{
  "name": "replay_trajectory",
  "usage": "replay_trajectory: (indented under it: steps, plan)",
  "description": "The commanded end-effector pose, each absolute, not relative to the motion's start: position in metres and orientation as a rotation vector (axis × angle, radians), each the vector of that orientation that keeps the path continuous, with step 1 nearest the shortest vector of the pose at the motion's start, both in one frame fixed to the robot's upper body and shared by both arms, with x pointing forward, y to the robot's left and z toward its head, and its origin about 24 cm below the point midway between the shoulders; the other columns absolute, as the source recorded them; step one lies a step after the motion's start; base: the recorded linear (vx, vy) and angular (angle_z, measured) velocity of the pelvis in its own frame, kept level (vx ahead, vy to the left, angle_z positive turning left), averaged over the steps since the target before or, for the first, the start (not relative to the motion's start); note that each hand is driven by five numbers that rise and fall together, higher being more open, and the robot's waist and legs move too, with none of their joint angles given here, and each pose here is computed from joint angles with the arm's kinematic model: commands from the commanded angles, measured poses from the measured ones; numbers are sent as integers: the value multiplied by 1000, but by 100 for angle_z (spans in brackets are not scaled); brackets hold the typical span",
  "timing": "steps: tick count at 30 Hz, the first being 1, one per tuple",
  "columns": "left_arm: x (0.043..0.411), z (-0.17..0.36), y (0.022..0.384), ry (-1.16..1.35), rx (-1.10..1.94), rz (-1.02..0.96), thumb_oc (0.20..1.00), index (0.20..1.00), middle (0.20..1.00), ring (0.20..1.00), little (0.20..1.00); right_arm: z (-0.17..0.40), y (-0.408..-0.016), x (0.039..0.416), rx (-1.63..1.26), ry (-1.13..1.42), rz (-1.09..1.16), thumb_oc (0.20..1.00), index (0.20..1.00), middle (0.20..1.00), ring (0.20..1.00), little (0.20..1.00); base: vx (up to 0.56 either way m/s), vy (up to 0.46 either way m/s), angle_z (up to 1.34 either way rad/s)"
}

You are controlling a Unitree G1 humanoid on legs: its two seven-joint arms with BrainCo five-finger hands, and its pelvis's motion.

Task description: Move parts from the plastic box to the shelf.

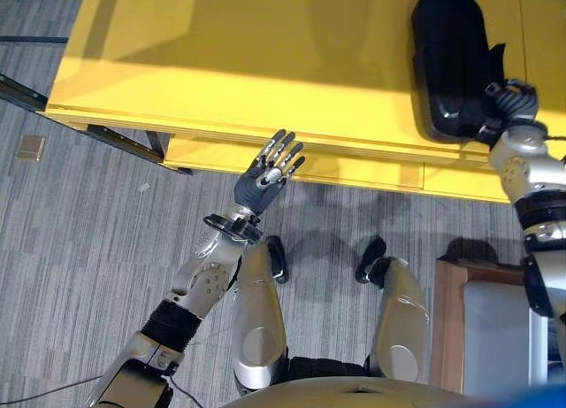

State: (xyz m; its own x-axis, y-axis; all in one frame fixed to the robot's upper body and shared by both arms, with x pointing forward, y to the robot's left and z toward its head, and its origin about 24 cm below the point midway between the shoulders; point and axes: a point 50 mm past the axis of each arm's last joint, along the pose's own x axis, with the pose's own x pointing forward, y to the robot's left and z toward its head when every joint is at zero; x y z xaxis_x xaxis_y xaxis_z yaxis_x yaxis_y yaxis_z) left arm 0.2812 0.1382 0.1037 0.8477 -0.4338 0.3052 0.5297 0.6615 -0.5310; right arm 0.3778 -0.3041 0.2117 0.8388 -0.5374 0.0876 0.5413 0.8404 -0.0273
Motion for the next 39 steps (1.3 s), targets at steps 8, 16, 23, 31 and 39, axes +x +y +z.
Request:
replay_trajectory:
  steps: [8,16,23,31,39]
  plan:
    - [274,124,146,-278,-708,-568,1000,1000,1000,1000,1000,292,-309,378,-184,-251,-657,200,200,200,200,200,-4,-40,-6]
    - [270,124,139,-270,-709,-623,1000,1000,1000,1000,1000,318,-284,386,-296,-276,-629,200,200,200,200,200,35,-6,-8]
    - [273,124,137,-254,-727,-608,1000,1000,1000,1000,1000,326,-273,390,-321,-273,-646,200,200,200,200,200,48,1,-5]
    - [277,126,137,-247,-713,-607,1000,1000,1000,1000,1000,328,-267,392,-298,-275,-662,200,200,200,200,200,62,-21,-5]
    - [282,127,135,-227,-735,-583,1000,1000,1000,1000,1000,324,-262,396,-183,-236,-631,200,200,200,200,200,55,-7,-3]
